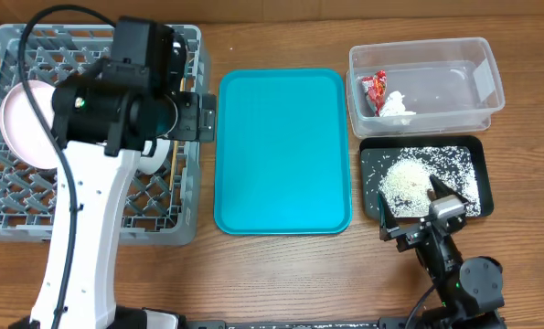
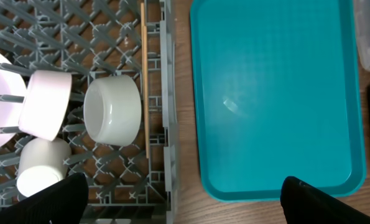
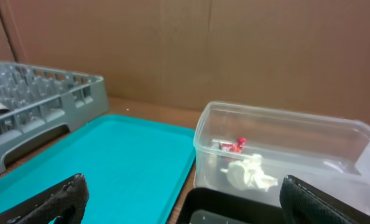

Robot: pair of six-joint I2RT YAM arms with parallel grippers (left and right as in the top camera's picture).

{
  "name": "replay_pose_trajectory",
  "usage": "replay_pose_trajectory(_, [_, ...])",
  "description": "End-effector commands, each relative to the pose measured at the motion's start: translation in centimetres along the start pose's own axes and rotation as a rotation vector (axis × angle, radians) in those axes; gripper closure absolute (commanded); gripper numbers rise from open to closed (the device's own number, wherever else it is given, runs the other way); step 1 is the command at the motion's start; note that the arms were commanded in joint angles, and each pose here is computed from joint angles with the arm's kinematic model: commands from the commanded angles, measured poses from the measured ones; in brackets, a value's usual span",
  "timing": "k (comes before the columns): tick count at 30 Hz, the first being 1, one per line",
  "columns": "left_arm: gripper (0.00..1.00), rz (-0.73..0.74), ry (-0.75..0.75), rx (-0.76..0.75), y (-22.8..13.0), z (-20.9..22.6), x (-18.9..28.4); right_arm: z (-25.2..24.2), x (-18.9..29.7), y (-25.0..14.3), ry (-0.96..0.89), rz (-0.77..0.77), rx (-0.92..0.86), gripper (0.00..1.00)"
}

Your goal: Sort waste into correct bins and load items into the dishwasher

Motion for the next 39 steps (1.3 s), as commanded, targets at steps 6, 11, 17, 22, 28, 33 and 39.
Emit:
replay_pose_trajectory(6, [0.0,0.068,-0.008,0.007,0.6,-0.4,-2.7,-0.3,-0.1,-1.0,-0.006,-0.098,0.008,0.0])
replay_pose_trajectory(11, [0.0,0.103,-0.007,0.004,0.7,-0.5,-4.0,-0.2,-0.1,-1.5,0.002,-0.076,0.007,0.0])
replay_pose_trajectory(17, [0.0,0.128,-0.007,0.001,0.7,-0.6,-5.0,-0.3,-0.2,-3.1,-0.005,0.003,0.003,0.0])
replay_pose_trajectory(22, [0.0,0.132,-0.007,0.001,0.7,-0.6,-5.1,-0.3,-0.2,-3.1,-0.005,0.003,0.003,0.0])
replay_pose_trajectory(28, [0.0,0.132,-0.007,0.001,0.7,-0.6,-5.1,-0.3,-0.2,-3.1,-0.005,0.003,0.003,0.0])
replay_pose_trajectory(33, [0.0,0.1,-0.005,-0.012,0.7,-0.9,-3.9,-0.3,-0.2,-3.1,-0.005,0.003,0.003,0.0])
replay_pose_trajectory(39, [0.0,-0.03,0.082,-0.071,0.2,-0.1,0.9,-0.3,-0.2,-3.1,-0.005,0.003,0.003,0.0])
Point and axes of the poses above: each gripper's point midway between its finger pads, its own x axis back along the fingers, its own z axis along the line the jaws close on, y = z × x, the point moved 4 cm from there along x, back along the fingers, and after that the axes turned 7 degrees about -x, right-handed, at the moved point
